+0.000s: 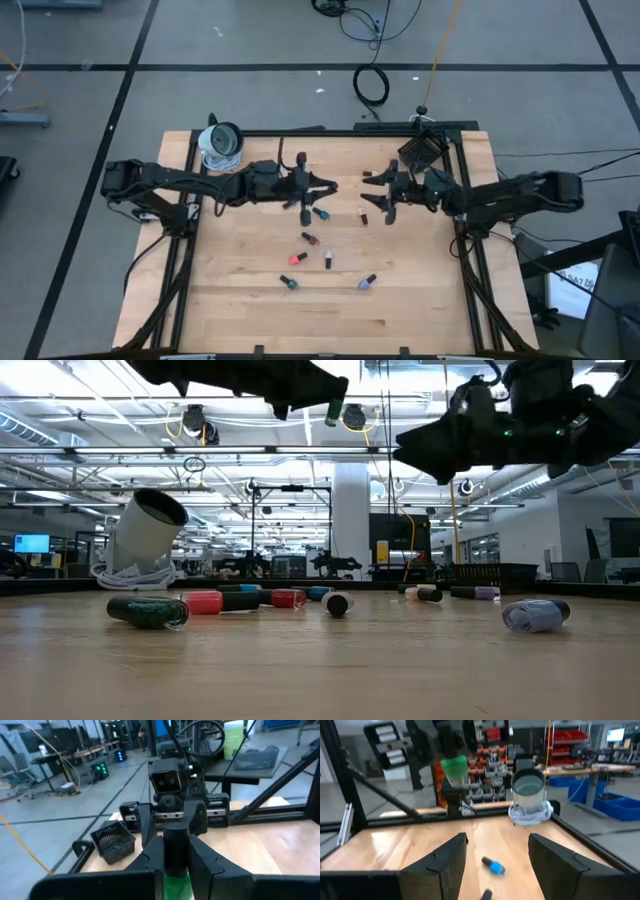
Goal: Pick & Place Nail Polish
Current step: Put the green nail polish into the black bin
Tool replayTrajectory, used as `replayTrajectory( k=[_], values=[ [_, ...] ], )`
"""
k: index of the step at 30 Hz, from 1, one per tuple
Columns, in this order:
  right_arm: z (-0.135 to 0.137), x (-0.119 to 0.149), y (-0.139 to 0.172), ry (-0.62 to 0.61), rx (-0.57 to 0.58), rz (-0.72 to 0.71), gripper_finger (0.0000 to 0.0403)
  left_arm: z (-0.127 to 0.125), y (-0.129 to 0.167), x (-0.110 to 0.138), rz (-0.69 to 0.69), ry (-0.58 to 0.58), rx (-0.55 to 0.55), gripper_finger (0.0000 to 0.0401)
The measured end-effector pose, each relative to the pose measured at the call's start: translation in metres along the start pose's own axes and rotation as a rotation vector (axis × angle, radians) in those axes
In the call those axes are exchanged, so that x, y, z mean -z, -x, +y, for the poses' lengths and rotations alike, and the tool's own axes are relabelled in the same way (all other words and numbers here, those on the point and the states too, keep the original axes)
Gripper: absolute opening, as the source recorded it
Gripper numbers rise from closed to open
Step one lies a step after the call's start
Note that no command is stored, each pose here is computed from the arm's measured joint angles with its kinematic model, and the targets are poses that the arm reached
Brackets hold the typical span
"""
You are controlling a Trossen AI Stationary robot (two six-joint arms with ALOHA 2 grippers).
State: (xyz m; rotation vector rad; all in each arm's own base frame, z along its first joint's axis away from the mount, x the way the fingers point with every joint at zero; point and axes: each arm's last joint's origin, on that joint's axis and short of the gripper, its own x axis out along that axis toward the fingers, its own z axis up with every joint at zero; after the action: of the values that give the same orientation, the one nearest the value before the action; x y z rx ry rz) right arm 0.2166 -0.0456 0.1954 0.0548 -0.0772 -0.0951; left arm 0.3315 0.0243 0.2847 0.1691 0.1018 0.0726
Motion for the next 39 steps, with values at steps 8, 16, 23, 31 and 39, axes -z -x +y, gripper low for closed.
replayTrajectory(
  k=[8, 16, 23, 31, 39],
  values=[
    [0.008, 0.001, -0.046, 0.023, -0.059, 0.001, 0.0261, 0.016, -0.015, 0.016, -0.032, 0.042, 0.081, 0.0038],
    [0.009, -0.01, -0.067, 0.038, -0.064, -0.035, 0.0312, 0.017, -0.021, 0.025, -0.027, 0.057, 0.092, 0.0038],
    [0.012, -0.012, -0.069, 0.065, -0.077, -0.042, 0.0268, 0.016, -0.022, 0.023, -0.056, 0.066, 0.136, 0.0038],
    [0.014, -0.009, -0.07, 0.08, -0.086, -0.019, 0.0189, 0.016, -0.021, 0.021, -0.075, 0.099, 0.162, 0.0038],
    [0.016, -0.01, -0.069, 0.082, -0.163, -0.026, 0.0109, 0.014, -0.021, 0.022, -0.065, 0.111, 0.173, 0.0038]
  ],
)
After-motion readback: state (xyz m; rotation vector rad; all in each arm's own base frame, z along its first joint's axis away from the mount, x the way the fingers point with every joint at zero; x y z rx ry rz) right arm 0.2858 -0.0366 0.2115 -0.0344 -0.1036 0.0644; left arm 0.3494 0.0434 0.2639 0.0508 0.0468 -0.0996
